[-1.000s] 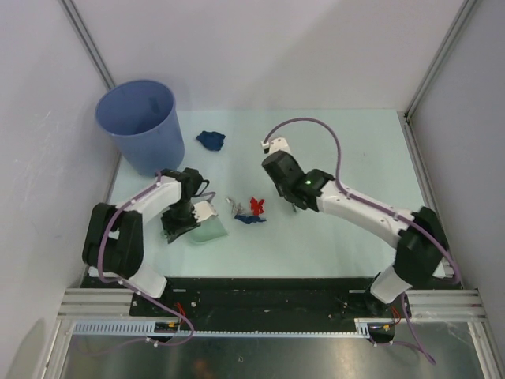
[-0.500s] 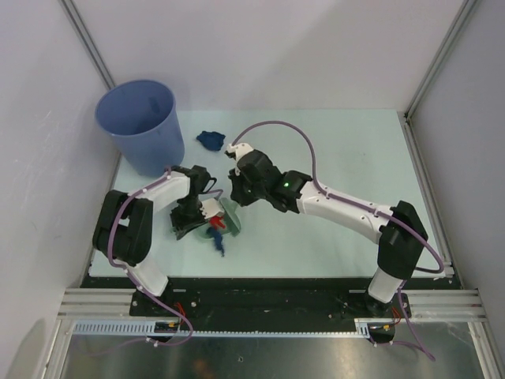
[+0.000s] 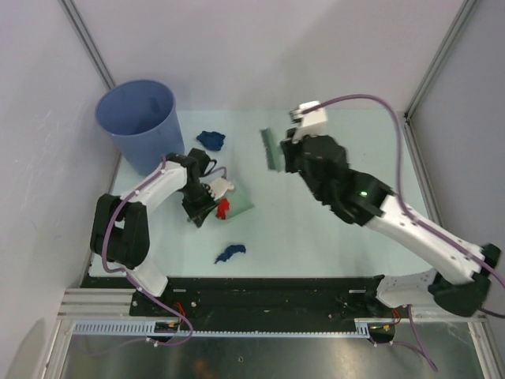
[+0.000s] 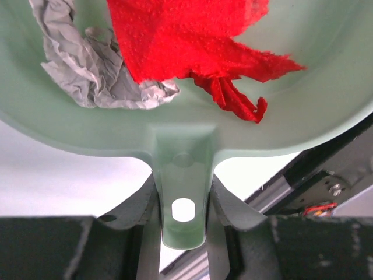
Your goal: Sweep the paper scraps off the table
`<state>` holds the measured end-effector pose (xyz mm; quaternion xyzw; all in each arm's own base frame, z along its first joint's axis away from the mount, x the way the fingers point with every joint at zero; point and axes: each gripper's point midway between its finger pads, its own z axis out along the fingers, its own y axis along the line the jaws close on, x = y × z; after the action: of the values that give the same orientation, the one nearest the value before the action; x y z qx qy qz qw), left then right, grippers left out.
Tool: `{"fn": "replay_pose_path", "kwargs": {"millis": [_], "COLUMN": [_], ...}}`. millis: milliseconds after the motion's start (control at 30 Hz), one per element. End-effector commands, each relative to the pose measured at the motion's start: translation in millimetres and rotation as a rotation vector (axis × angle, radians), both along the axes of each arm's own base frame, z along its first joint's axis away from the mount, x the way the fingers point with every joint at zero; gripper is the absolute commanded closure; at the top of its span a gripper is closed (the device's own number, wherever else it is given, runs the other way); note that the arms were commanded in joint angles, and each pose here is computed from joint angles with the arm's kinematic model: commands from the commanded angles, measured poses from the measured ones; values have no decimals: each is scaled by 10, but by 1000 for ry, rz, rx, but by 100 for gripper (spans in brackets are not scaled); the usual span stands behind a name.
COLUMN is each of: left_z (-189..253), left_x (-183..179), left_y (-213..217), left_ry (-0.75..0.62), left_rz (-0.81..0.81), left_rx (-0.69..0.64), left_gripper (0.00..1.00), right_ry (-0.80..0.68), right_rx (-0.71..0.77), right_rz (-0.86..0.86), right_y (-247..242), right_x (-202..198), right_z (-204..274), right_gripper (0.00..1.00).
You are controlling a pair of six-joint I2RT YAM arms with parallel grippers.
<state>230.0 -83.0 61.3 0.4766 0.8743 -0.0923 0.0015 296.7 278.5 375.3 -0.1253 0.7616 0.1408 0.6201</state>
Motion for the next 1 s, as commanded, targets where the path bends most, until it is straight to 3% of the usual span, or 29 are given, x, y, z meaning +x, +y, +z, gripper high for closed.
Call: {"fn": "replay_pose_path", "kwargs": {"millis": [0,167,200,367,467,500,567,667,833,967], "left_z": [654,1442,1752,2652,3189,3225,3384,3630,3948,4092], "left_x": [501,926,1087,1601,1722,1712,1652,1477,1245,1292], "left_y": [-369,-362,-338,254,757,991,1190,1590,2239,2454], "left_ry": [-185,-418,-514,-807,-991,-1016,-1068,-1134,-1080,-974], "left_rz": [106,191,221,472,567,618,639,681,686,612], "left_rx": [-199,-230,-241,-171,-25,92,190,439,943,1200], "left_gripper": [100,100,100,100,100,100,100,100,100,100], "right_ry": [-156,-138,-127,-96,-71,-64,-48,-46,-52,-40], "right_rx": [63,51,39,18,-7,-1,13,39,-3,-52], "right_rz": [-167,-207,-206,-165,-136,-110,-81,-19,85,158], "right_y": [-626,-829,-833,-769,-695,-642,-572,-412,-100,119], "right_x": [-100,-157,-160,-183,-185,-201,-223,-275,-289,-366], "right_z": [632,563,499,328,217,204,170,177,75,-57], "right_gripper": [100,100,100,100,100,100,100,100,100,100]}}
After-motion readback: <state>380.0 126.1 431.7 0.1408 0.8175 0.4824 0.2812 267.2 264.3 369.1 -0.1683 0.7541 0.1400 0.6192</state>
